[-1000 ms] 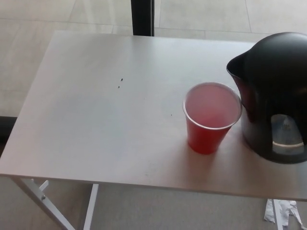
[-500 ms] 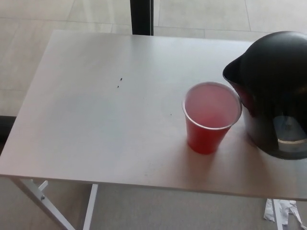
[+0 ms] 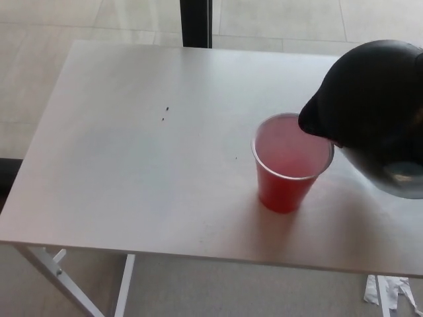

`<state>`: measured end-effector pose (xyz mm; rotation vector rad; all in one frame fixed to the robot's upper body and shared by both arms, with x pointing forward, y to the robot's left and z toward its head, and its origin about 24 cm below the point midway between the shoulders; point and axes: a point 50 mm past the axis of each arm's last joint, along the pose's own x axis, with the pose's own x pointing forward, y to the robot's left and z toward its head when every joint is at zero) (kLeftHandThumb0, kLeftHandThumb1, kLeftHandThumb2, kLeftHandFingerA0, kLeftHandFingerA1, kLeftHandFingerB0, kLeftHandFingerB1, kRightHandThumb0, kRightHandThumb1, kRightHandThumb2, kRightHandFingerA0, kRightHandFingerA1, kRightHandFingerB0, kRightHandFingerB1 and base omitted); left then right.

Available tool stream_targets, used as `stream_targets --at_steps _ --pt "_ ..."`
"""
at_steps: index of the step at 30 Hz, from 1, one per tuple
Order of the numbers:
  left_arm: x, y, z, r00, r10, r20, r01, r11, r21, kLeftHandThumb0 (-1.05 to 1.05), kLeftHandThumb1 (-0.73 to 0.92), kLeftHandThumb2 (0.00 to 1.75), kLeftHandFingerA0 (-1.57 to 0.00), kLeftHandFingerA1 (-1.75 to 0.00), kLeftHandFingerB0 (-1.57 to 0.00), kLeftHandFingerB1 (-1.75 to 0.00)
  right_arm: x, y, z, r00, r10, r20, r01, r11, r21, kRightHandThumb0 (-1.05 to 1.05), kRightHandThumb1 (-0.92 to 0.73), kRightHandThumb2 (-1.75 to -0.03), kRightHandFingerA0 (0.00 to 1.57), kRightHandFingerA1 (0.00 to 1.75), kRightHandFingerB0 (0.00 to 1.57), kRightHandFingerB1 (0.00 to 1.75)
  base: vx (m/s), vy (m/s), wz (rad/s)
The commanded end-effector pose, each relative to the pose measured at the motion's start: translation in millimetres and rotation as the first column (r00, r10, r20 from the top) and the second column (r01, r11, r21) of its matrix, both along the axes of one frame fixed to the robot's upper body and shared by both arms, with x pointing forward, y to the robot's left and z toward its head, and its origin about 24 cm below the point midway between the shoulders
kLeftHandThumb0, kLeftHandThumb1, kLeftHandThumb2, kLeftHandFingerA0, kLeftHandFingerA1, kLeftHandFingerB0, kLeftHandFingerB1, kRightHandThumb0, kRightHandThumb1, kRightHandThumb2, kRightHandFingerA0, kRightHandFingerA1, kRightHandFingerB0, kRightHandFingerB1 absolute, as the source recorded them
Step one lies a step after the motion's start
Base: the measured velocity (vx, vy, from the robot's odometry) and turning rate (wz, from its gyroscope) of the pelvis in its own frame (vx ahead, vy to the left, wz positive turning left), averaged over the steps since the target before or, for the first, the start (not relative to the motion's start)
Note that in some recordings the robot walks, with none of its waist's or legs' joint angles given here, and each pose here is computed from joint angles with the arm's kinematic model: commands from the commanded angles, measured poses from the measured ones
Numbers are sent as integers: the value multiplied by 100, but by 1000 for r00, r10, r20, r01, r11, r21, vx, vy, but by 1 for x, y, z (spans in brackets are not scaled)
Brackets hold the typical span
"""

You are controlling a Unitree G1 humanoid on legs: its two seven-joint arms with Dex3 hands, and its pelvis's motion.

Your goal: The robot uses its right hand to lift up a kettle kept on the middle of the desk by its handle and tilt it into a glass kept next to it to pour out water

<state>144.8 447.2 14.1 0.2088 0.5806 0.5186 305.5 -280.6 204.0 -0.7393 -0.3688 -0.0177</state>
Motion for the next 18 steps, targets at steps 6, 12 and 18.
stream_targets --at_steps 6,12,18 --pt "1 9 12 999 27 -25 -26 998 48 -77 91 67 -63 -60 -40 -55 -4 28 53 970 163 180 -115 961 -253 -22 -49 -118 87 175 71 170 0 0 0" --pt "2 9 11 1000 15 -27 -14 999 50 -77 92 67 -63 -61 -39 -56 -5 34 61 980 149 136 -100 945 -313 -20 -37 -135 91 175 80 164 0 0 0" --pt "3 8 12 999 7 -42 -4 998 56 -78 92 67 -62 -59 -39 -53 -4 41 65 994 83 67 -49 915 -399 -15 -38 -126 92 175 82 158 0 0 0"
